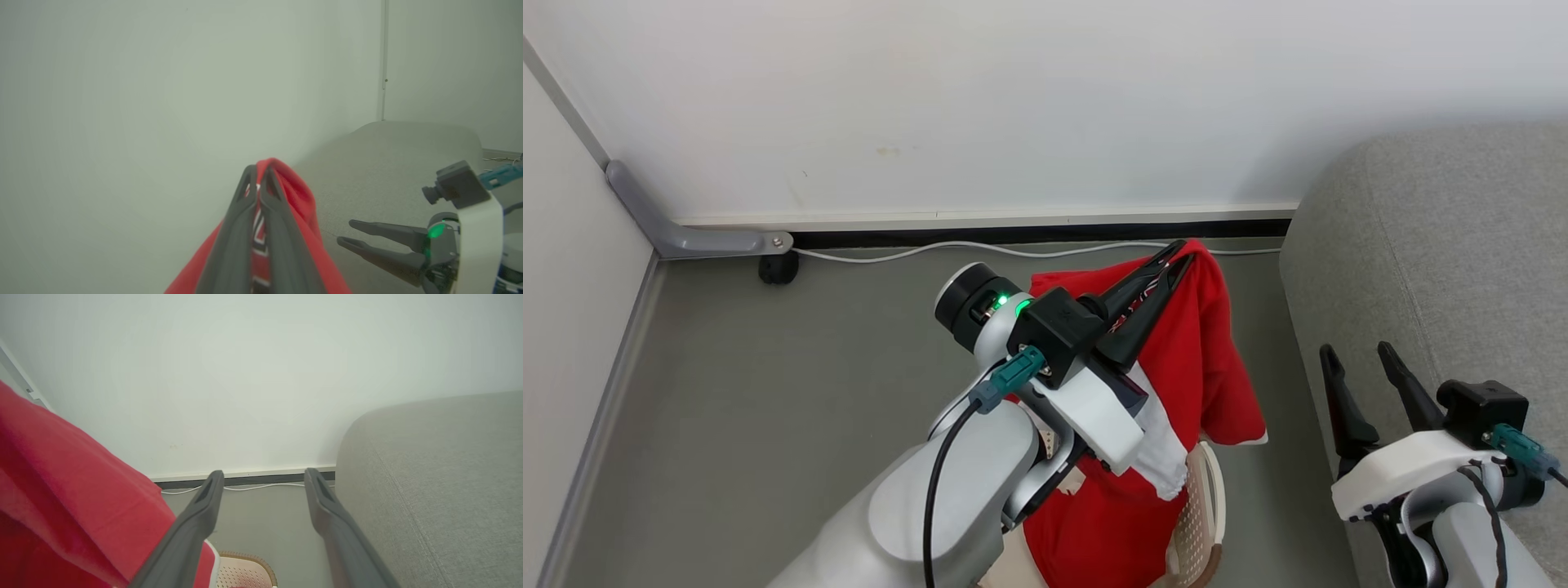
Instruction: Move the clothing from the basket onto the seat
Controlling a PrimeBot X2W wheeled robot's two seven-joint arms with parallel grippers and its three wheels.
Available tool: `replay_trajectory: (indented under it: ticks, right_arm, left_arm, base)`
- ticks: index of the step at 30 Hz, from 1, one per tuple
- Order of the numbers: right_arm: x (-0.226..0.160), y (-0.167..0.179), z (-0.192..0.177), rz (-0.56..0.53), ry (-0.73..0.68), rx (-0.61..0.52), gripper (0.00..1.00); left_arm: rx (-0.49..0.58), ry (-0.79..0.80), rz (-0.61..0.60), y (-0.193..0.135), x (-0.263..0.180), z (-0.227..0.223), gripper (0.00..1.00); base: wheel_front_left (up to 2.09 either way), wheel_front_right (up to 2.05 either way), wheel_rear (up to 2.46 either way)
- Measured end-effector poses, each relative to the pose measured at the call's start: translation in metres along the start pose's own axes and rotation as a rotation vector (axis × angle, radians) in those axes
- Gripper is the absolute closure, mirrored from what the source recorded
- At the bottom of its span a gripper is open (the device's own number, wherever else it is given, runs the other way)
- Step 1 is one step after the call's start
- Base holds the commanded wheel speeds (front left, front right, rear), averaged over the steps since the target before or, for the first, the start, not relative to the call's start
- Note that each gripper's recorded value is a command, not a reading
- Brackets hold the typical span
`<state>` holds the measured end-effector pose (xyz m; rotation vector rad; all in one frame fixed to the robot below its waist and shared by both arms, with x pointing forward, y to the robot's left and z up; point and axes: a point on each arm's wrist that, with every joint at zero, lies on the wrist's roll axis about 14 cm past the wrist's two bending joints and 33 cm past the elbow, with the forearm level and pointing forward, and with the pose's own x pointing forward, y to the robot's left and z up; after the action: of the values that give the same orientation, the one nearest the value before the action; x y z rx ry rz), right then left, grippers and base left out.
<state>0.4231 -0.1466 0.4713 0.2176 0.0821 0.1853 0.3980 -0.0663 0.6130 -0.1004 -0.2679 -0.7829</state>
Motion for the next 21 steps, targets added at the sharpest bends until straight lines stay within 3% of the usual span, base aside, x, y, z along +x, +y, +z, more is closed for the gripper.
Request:
replay_trajectory:
  ticks: [9, 21]
  right_arm:
    - [0.002, 0.029, 0.002, 0.1, -0.005, -0.011, 0.0]
    - [-0.001, 0.1, 0.022, 0.421, -0.033, -0.124, 0.0]
  left_arm:
    - [-0.009, 0.031, 0.011, 0.004, 0.0, -0.01, 1.0]
    - [-0.016, 0.049, 0.0, 0.0, -0.001, -0.017, 1.0]
  base:
    - [0.0, 0.0, 0.0]
    - [0.0, 0.0, 0.0]
